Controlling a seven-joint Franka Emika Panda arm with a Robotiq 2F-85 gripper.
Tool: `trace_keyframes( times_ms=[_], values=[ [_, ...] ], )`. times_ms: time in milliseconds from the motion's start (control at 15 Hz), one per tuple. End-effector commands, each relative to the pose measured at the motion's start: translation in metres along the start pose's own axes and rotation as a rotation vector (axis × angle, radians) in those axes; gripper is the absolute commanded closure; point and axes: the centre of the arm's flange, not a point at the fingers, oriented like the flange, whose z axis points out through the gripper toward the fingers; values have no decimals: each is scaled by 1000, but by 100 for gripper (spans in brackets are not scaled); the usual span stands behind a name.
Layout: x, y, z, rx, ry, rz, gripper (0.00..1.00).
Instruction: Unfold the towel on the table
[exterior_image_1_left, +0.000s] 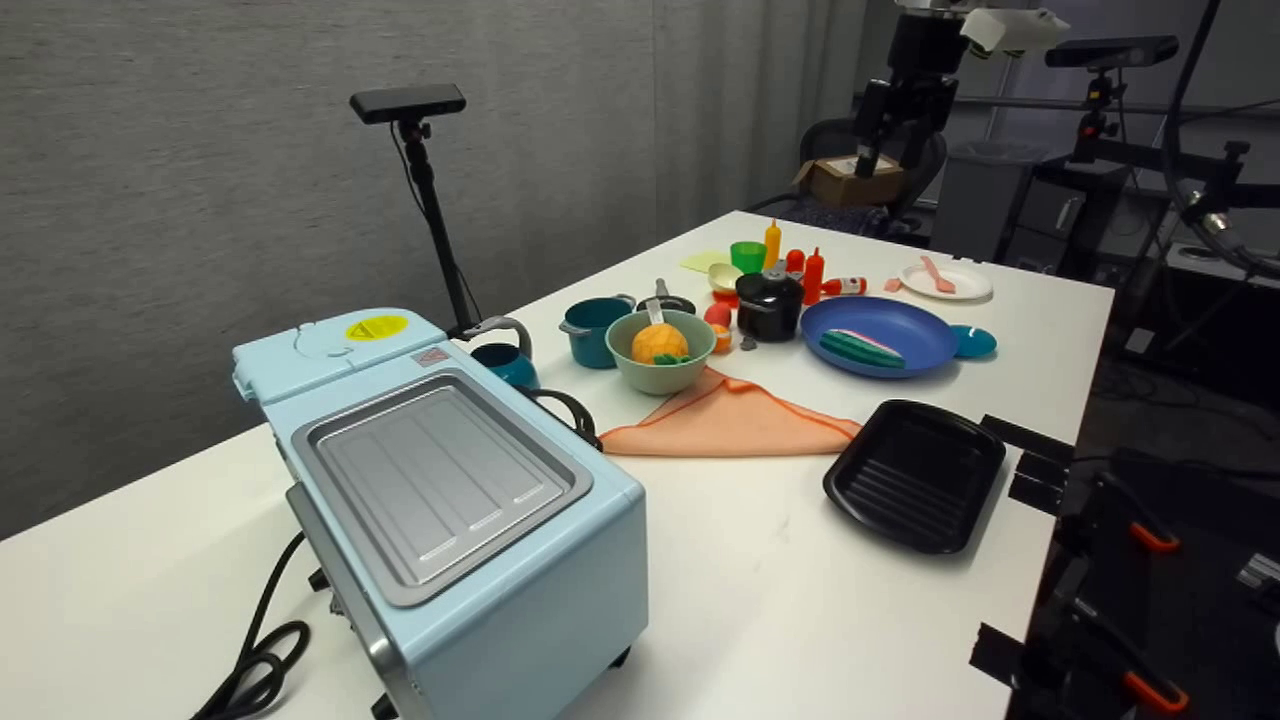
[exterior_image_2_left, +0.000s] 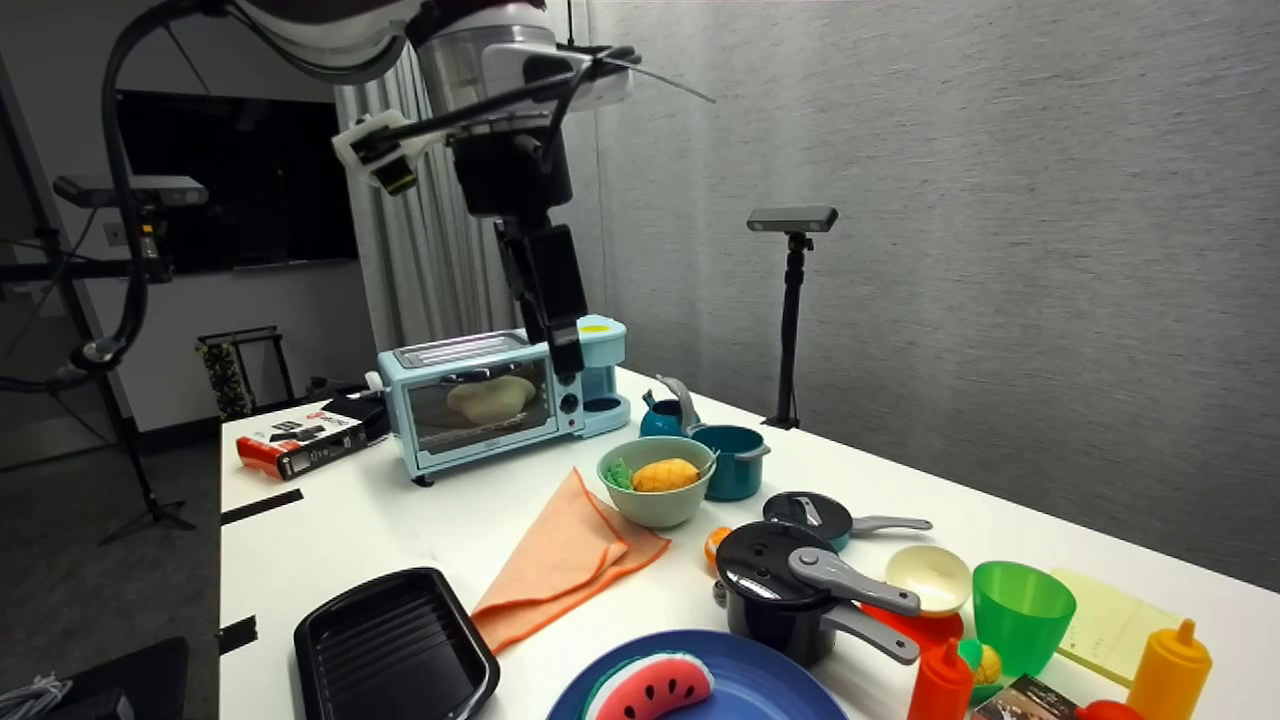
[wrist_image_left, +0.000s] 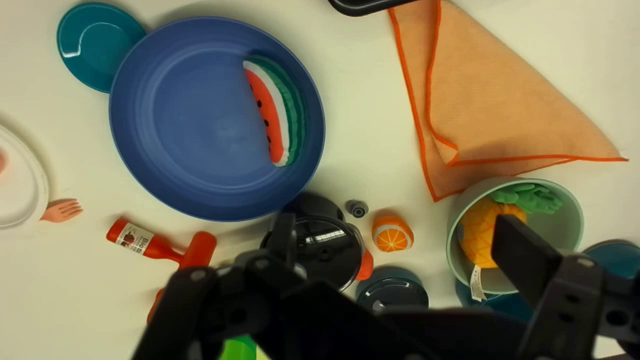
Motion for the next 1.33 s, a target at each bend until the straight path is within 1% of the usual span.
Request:
trace_keyframes(
  times_ms=[0, 133, 267, 400, 533, 667, 867, 1133, 1267],
  values=[
    [19, 9, 11, 15, 50, 182, 0],
    [40, 15, 27, 20, 77, 285, 0],
    [60, 27, 47, 32, 69, 397, 0],
    [83, 38, 70, 8, 74, 505, 0],
    [103, 55, 85, -23, 88, 580, 0],
    [123, 66, 101, -55, 90, 617, 0],
    [151, 78, 124, -82, 83, 681, 0],
    [178, 89, 156, -94, 90, 733, 0],
    [190, 92, 169, -85, 94, 751, 0]
  ],
)
